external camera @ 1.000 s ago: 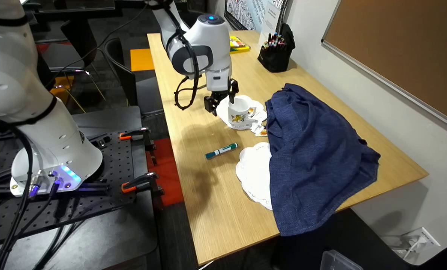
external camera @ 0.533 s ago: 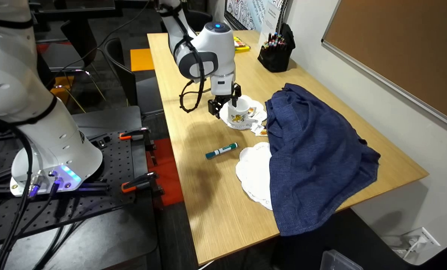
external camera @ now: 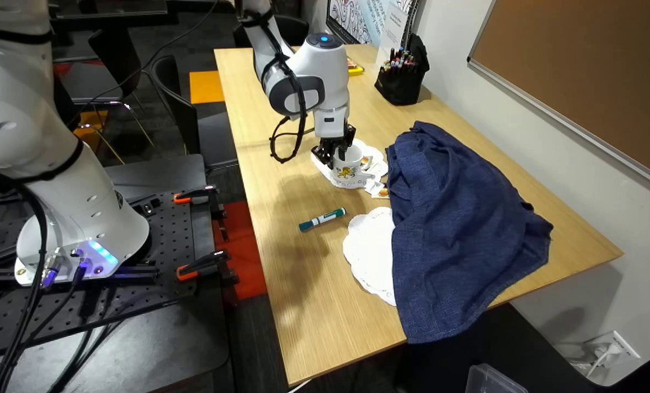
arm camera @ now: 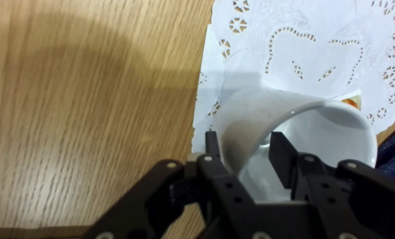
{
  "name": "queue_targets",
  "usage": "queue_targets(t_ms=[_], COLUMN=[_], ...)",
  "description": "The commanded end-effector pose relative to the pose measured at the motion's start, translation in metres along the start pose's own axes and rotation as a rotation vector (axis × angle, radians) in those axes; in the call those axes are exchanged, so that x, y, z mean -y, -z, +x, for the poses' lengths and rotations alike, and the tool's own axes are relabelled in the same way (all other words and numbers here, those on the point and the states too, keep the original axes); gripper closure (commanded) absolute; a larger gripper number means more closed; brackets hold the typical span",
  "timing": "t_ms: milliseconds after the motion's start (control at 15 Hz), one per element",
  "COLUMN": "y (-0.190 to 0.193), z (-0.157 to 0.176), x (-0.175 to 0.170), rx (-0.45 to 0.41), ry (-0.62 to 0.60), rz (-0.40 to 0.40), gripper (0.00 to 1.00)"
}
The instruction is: Move the cup away from the table mat then put the marker inside the cup
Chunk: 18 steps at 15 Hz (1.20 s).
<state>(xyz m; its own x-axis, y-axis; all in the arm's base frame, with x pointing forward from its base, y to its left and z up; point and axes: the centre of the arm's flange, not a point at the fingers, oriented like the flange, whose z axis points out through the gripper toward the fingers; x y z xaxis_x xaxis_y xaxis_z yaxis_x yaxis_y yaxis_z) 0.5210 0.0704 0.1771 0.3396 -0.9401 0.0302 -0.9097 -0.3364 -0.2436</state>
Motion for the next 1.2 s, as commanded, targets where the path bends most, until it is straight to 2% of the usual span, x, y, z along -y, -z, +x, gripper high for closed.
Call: queue_targets(t_ms=[0, 133, 200, 667, 1133], y=[-0.003, -0.002, -0.002, 0.013, 0.035], z=[-0.002, -0.003, -0.004, -0.011, -0.023], x=[0.010, 0.008, 0.007, -0.010, -0.043], rx=[-0.004, -0.002, -0.001, 0.007, 0.003], ry=[-0.017, -0.017, -0.019, -0.037, -0.024], rz=[0.011, 0.007, 0.005, 0.001, -0.047], gripper=[0.85, 0.99, 1.00, 0.97, 0.97])
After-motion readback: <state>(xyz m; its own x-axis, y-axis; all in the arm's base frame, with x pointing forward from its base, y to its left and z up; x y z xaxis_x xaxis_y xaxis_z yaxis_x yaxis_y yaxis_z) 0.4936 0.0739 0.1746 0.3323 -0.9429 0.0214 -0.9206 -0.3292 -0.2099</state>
